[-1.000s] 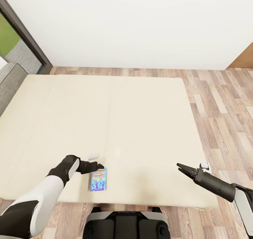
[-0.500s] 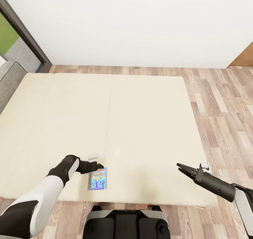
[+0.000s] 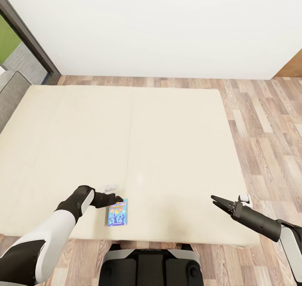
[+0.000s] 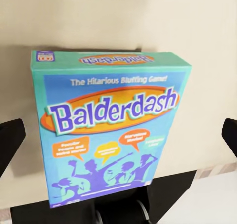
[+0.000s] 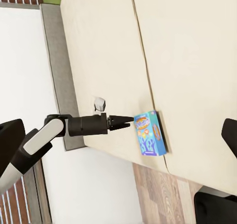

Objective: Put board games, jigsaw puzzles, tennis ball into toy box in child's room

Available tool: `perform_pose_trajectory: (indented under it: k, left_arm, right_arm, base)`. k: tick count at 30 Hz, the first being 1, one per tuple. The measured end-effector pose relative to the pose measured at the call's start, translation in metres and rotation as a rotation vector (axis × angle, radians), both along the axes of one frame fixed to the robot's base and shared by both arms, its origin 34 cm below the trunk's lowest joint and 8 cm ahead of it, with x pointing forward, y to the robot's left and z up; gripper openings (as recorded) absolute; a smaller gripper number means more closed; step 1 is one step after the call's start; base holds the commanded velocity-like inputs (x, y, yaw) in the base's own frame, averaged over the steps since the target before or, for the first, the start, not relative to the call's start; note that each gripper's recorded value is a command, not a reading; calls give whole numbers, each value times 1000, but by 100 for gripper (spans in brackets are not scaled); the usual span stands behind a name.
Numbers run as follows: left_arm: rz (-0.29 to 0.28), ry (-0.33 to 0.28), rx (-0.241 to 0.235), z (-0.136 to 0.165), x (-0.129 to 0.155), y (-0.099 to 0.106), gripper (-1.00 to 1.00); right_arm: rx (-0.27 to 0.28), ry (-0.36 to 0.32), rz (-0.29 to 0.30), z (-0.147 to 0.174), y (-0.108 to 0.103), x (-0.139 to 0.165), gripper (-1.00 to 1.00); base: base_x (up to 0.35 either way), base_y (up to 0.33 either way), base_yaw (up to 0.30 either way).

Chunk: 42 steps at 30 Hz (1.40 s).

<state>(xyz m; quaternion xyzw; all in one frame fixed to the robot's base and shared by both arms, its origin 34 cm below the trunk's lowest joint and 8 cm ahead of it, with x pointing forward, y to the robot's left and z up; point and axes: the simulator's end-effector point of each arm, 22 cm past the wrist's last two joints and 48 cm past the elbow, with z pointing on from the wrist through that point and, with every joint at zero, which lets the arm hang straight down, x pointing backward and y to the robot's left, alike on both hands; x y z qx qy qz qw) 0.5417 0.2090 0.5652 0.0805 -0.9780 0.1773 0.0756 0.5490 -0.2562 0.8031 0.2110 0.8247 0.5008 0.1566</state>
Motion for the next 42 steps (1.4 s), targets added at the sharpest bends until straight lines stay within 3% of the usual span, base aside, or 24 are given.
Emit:
perform_pose_trajectory:
  k: [42]
  left_arm:
    - [-2,36,2,-21,-19,0,100]
  right_arm:
    - [1,48,0,-21,0,-10,100]
  base:
    - [0,0,0]
